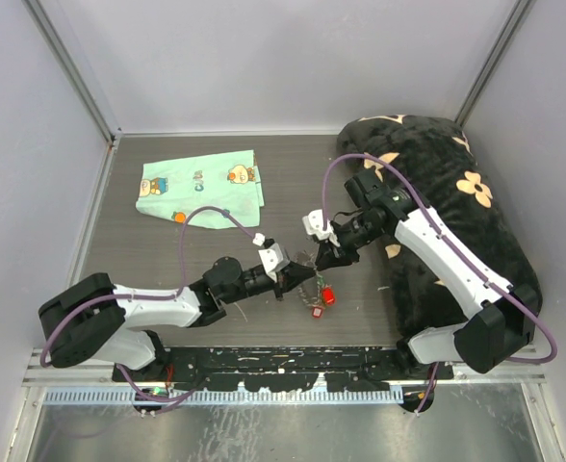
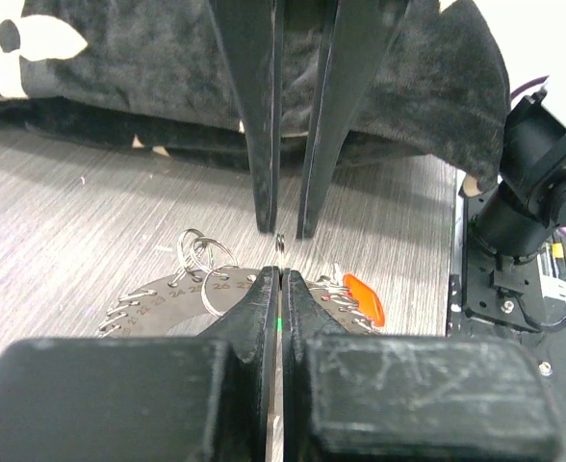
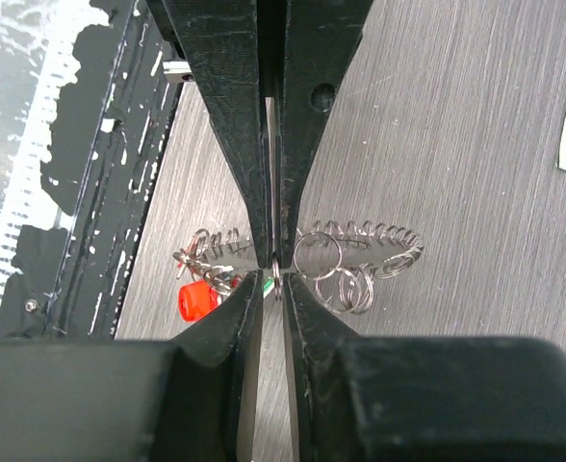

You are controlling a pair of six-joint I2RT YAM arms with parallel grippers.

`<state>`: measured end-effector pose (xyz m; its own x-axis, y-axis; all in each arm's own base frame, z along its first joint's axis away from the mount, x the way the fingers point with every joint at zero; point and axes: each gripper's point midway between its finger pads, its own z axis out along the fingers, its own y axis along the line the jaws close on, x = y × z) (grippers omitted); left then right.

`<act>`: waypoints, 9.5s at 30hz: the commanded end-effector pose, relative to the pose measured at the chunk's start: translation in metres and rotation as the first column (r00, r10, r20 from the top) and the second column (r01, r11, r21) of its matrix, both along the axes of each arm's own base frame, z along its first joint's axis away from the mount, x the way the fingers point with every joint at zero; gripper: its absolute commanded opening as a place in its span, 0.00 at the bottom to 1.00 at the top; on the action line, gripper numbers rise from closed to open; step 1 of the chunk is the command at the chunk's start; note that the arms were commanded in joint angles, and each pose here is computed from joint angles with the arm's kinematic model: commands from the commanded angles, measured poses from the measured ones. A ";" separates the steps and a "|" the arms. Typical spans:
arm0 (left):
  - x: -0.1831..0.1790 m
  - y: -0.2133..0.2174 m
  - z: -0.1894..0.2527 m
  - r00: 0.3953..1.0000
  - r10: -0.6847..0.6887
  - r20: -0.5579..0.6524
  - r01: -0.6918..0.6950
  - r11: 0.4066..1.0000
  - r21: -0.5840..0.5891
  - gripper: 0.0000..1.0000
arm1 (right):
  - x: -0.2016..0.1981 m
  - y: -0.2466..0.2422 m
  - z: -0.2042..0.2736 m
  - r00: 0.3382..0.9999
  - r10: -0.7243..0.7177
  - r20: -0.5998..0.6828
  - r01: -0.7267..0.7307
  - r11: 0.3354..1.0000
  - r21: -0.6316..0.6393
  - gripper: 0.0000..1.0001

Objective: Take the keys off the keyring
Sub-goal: Remove the key from the keyring.

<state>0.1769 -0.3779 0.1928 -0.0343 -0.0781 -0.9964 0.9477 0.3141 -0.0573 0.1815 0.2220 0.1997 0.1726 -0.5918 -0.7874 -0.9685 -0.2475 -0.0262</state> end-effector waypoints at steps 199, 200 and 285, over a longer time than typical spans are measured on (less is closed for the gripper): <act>-0.068 0.046 0.157 0.959 -0.035 0.281 0.176 0.851 -0.495 0.00 | -0.071 0.025 0.105 0.961 0.240 -0.136 -0.125 0.818 0.562 0.25; -0.068 0.046 0.158 0.959 -0.035 0.280 0.176 0.850 -0.496 0.00 | -0.071 0.025 0.105 0.961 0.241 -0.135 -0.126 0.818 0.562 0.22; -0.020 0.006 0.073 0.957 0.091 0.274 -0.026 0.973 -0.231 0.19 | -0.022 0.011 0.048 0.975 0.057 0.215 0.000 0.967 -0.255 0.01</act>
